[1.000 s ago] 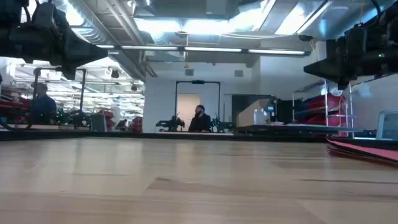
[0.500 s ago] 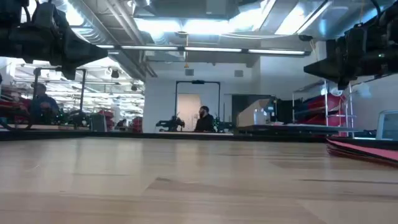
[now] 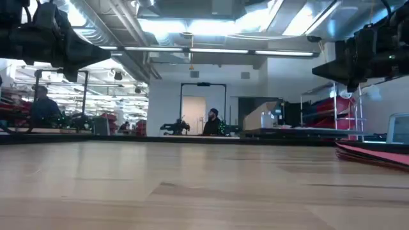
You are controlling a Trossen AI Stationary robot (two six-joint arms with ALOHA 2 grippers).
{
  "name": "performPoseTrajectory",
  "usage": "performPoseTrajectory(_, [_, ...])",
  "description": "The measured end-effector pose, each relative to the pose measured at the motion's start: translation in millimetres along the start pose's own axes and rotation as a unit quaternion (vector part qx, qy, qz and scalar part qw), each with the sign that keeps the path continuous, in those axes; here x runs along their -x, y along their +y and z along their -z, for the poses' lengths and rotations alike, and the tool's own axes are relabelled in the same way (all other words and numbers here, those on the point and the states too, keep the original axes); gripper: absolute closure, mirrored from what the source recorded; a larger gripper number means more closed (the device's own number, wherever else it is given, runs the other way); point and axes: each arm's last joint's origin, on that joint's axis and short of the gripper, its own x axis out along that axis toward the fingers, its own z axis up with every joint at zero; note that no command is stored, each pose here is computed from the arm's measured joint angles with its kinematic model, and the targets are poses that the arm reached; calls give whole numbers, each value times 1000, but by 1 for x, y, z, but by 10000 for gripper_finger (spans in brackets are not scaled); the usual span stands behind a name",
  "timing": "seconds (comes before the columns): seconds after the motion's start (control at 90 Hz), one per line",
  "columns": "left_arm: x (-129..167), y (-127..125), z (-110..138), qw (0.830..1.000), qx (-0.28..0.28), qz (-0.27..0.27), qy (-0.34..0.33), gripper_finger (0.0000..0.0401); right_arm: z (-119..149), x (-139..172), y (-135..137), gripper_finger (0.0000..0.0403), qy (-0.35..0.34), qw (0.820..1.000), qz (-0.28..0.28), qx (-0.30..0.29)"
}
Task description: Organize paper
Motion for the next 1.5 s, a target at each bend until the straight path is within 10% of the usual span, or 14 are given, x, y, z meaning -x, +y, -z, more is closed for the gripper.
performPoseTrajectory(0.933, [0, 0, 0, 1000, 0, 0, 0, 401, -3, 0, 0, 403, -18, 1000, 0, 6])
performPoseTrajectory(1.5, [0, 0, 0, 1000, 0, 0, 0, 401, -9, 3, 11, 403, 29, 984, -156, -77])
